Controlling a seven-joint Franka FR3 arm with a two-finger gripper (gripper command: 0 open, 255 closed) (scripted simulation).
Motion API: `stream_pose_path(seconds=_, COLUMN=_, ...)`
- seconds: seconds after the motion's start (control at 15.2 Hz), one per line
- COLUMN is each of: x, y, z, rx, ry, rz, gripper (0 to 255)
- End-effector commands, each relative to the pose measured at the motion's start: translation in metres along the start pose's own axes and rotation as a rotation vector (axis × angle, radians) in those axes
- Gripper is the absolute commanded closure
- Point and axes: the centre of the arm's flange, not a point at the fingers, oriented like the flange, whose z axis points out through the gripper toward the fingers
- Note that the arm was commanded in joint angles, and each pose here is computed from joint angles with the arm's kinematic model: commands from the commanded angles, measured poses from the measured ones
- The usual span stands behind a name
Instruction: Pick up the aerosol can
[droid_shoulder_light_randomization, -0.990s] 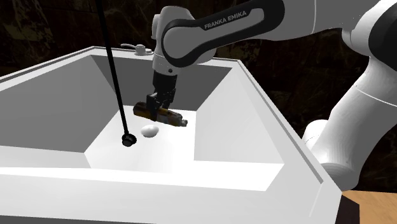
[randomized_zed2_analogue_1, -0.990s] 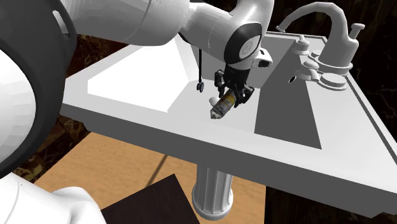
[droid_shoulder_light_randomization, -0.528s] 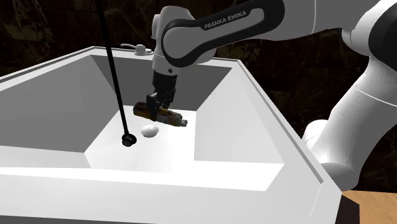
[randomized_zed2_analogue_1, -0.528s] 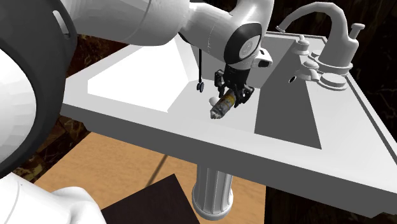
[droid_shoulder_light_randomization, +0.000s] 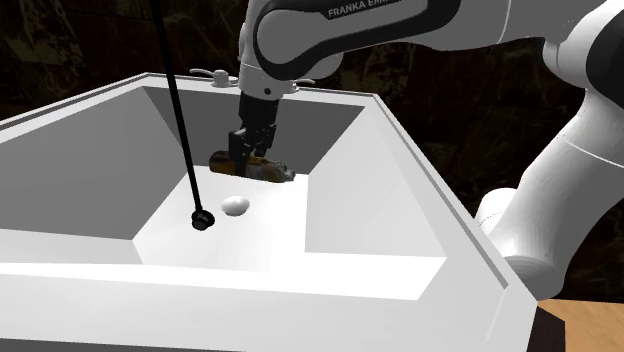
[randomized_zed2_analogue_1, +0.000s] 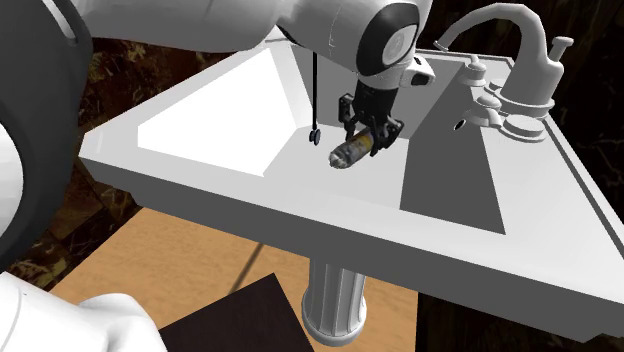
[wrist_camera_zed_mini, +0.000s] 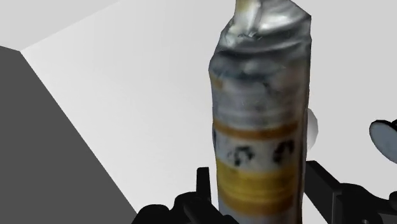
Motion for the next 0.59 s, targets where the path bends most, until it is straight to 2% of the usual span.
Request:
stream_pose_path(seconds=0.0, x=0.001, y=-0.002, z=-0.010, rx=0.000, ry=0.000, rz=0.000, gripper=255)
stream_pose_path(seconds=0.4, x=0.004, y=-0.007, z=-0.041, rx=0.000, ry=0.000, rz=0.000, gripper=255)
stream_pose_path(seconds=0.53, x=0.004, y=-0.007, z=-0.042, rx=0.000, ry=0.000, rz=0.000, gripper=255)
